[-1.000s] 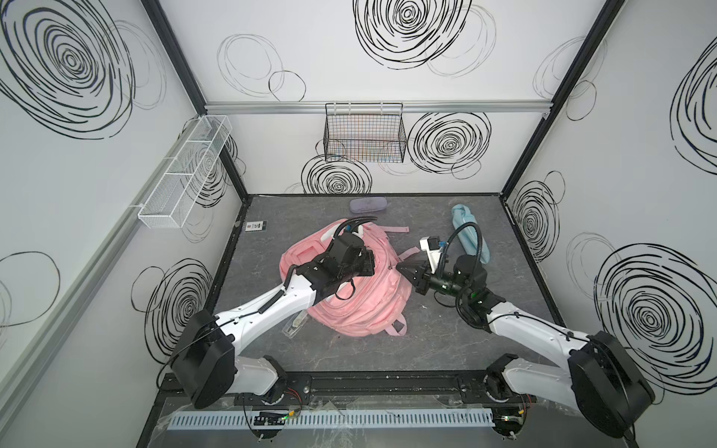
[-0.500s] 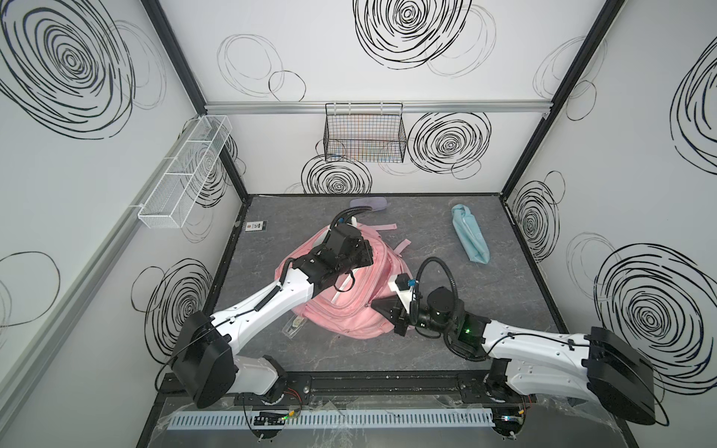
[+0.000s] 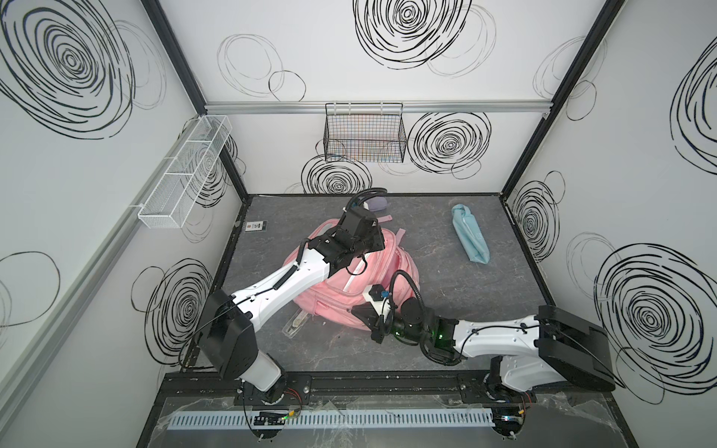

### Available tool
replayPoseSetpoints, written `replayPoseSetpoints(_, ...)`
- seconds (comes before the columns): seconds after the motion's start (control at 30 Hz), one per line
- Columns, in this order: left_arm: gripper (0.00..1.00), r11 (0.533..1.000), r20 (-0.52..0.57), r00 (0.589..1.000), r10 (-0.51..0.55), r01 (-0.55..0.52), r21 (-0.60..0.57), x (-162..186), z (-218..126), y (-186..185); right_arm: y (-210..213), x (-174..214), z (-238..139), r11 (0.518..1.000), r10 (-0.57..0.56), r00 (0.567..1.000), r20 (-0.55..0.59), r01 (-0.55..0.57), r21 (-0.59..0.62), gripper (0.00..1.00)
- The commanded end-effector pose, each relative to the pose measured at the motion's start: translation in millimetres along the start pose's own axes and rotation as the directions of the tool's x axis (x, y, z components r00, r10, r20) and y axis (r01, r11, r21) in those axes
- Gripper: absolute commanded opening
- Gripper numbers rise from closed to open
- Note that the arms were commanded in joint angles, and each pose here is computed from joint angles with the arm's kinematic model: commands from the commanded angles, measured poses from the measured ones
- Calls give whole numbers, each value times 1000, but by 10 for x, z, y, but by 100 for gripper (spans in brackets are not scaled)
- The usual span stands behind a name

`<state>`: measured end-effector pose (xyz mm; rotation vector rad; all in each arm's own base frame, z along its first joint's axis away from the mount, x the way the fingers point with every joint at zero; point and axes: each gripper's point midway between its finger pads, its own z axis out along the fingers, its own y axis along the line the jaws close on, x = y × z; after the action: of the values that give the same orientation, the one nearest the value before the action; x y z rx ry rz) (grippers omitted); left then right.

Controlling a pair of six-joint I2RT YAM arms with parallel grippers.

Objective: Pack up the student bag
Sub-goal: 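Move the right gripper to the light-blue pouch and grasp it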

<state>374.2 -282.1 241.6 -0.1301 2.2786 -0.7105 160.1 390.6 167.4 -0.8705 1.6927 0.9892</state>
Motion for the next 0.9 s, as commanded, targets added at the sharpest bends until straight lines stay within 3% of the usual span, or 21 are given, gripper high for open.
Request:
replayPoseSetpoints(0.0, 0, 973, 242, 970, -6, -51, 227, -746, -372, -719, 239, -264, 18, 997, -32, 997, 65, 36, -75, 0)
replayPoseSetpoints(0.03, 0, 969, 239, 971, 10, -68, 237, -741, -391, -751, 212, -312, -40, 998, -33, 997, 70, 37, -57, 0)
replayPoseSetpoints(0.07, 0, 967, 235, 972, 23, -82, 242, -740, -409, -759, 160, -376, -118, 999, -29, 997, 72, 31, -28, 8)
replayPoseSetpoints(0.13, 0, 965, 223, 974, 33, -89, 246, -742, -428, -728, 51, -585, -312, 999, -17, 995, 95, 14, 33, 37)
replayPoseSetpoints(0.23, 0, 962, 194, 981, 12, -65, 265, -752, -429, -624, -164, -985, -766, 991, -4, 984, 178, -19, 129, 50)
replayPoseSetpoints(0.33, 0, 956, 182, 983, -15, -40, 292, -791, -437, -540, -576, -1350, -1345, 949, 1, 945, 327, -104, 298, 65)
replayPoseSetpoints(0.4, 0, 949, 175, 984, -13, -43, 312, -816, -429, -536, -958, -1495, -1712, 884, -14, 916, 400, -176, 434, 71)
replayPoseSetpoints(0.5, 0, 934, 147, 989, -2, -50, 355, -828, -401, -595, -1805, -1499, -2182, 674, -10, 919, 395, -286, 681, 78)
replayPoseSetpoints(0.57, 0, 928, 122, 992, 18, -62, 367, -825, -349, -632, -2505, -1315, -2512, 508, 85, 919, 384, -372, 777, 80)
replayPoseSetpoints(0.63, 0, 925, 105, 994, 35, -72, 373, -821, -304, -650, -3082, -1005, -2773, 417, 207, 891, 405, -455, 787, 81)
replayPoseSetpoints(0.73, 0, 924, 85, 996, 40, -69, 376, -809, -232, -626, -3698, -517, -2860, 326, 372, 854, 365, -488, 810, 84)
replayPoseSetpoints(0.87, 0, 922, 58, 998, 38, -58, 383, -760, -144, -607, -4226, -85, -2610, 312, 557, 804, 207, -434, 845, 87)
